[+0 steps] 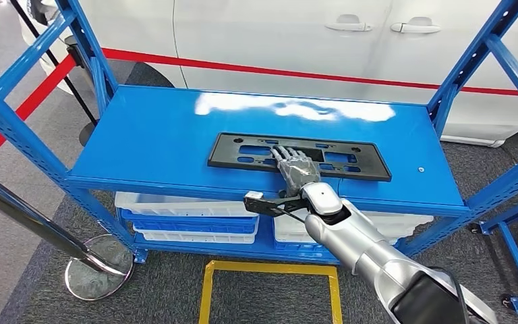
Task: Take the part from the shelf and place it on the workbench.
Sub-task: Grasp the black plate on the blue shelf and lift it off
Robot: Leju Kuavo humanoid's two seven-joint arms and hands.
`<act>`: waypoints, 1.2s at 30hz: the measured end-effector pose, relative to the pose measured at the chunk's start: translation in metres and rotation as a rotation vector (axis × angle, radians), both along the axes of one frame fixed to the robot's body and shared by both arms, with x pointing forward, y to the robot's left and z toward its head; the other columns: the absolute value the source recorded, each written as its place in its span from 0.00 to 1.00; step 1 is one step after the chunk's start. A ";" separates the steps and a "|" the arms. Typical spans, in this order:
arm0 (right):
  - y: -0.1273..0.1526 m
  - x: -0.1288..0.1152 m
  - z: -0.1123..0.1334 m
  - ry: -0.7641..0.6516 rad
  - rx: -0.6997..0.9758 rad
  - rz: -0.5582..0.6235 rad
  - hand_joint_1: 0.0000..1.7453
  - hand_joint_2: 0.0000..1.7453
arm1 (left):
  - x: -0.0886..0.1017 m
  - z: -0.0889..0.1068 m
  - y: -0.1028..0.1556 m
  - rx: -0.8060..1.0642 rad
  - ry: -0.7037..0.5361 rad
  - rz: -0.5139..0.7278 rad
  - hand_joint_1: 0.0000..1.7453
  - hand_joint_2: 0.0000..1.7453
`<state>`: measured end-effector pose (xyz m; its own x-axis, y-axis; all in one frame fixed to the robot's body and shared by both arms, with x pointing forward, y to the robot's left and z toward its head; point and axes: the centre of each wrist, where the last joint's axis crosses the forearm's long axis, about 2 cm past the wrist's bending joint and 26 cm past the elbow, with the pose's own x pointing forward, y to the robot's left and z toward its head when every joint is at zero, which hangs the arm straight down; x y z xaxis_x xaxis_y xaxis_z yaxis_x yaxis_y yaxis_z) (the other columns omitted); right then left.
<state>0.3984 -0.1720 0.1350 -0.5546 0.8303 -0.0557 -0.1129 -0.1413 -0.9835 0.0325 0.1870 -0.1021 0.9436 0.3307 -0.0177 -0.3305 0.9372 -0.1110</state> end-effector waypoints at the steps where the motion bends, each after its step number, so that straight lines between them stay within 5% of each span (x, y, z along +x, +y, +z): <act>1: 0.003 -0.001 -0.001 0.009 0.008 -0.001 1.00 1.00 | 0.000 0.000 0.000 -0.001 0.000 0.004 0.00 0.00; 28: 0.014 -0.004 0.004 0.044 0.081 -0.004 1.00 1.00 | -0.001 0.000 -0.001 0.001 -0.005 0.014 0.00 0.00; 32: 0.013 -0.005 0.003 0.036 0.087 -0.006 1.00 1.00 | -0.001 0.000 -0.001 0.001 -0.016 0.010 0.00 1.00; 36: -0.005 -0.008 -0.004 0.016 0.112 -0.022 1.00 1.00 | -0.001 0.000 -0.002 0.002 -0.025 -0.014 0.00 1.00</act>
